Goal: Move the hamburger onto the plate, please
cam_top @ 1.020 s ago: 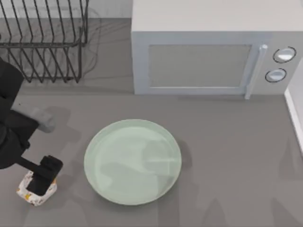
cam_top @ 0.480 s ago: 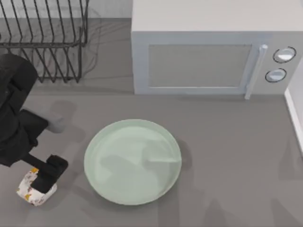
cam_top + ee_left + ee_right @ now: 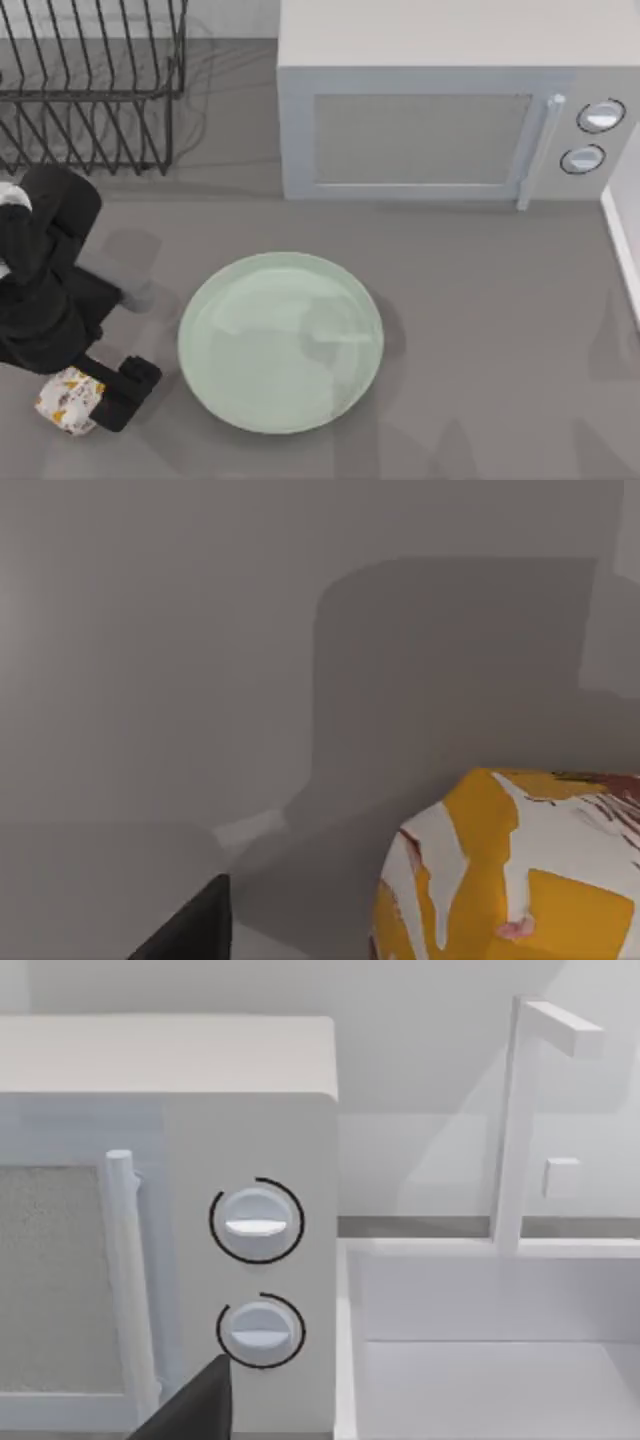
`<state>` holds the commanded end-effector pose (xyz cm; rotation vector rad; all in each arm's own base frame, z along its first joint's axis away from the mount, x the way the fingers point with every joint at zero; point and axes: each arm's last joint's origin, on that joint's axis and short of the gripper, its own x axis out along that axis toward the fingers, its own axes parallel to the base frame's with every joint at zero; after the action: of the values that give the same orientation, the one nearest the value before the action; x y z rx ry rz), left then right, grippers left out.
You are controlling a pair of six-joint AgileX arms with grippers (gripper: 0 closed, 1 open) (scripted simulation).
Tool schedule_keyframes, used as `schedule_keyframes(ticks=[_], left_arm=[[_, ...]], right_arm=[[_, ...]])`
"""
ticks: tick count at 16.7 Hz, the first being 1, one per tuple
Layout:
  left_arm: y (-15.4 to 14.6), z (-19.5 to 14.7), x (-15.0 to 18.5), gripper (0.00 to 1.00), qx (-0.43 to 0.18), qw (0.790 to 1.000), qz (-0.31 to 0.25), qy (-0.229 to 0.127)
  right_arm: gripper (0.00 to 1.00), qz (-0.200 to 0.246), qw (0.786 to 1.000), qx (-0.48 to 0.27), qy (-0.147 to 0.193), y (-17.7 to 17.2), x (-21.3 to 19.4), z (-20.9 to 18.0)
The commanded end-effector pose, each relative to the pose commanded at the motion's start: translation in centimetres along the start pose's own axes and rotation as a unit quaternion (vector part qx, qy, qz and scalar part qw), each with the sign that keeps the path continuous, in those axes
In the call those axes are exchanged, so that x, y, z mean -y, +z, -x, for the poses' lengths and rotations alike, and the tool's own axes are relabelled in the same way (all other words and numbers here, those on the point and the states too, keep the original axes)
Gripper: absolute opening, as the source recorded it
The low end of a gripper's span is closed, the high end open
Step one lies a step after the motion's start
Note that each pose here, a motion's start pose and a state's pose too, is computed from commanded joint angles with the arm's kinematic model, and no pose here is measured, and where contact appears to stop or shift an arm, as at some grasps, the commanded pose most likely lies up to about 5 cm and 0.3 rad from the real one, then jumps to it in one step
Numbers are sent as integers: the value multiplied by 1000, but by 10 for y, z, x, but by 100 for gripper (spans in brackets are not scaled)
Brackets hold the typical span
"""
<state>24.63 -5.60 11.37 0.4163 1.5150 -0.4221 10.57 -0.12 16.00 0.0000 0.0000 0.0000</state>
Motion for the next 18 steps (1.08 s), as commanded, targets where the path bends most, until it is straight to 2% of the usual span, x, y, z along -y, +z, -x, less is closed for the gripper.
schedule_keyframes(ticks=[3,7,18], left_arm=[[-3,-20,1,100,-5,1000,0,-2],[-4,-22,1,100,-6,1000,0,-2],[-4,-22,1,17,-6,1000,0,-2]], right_arm=[[100,0,1000,0,0,0,0,0],[100,0,1000,0,0,0,0,0],[100,0,1000,0,0,0,0,0]])
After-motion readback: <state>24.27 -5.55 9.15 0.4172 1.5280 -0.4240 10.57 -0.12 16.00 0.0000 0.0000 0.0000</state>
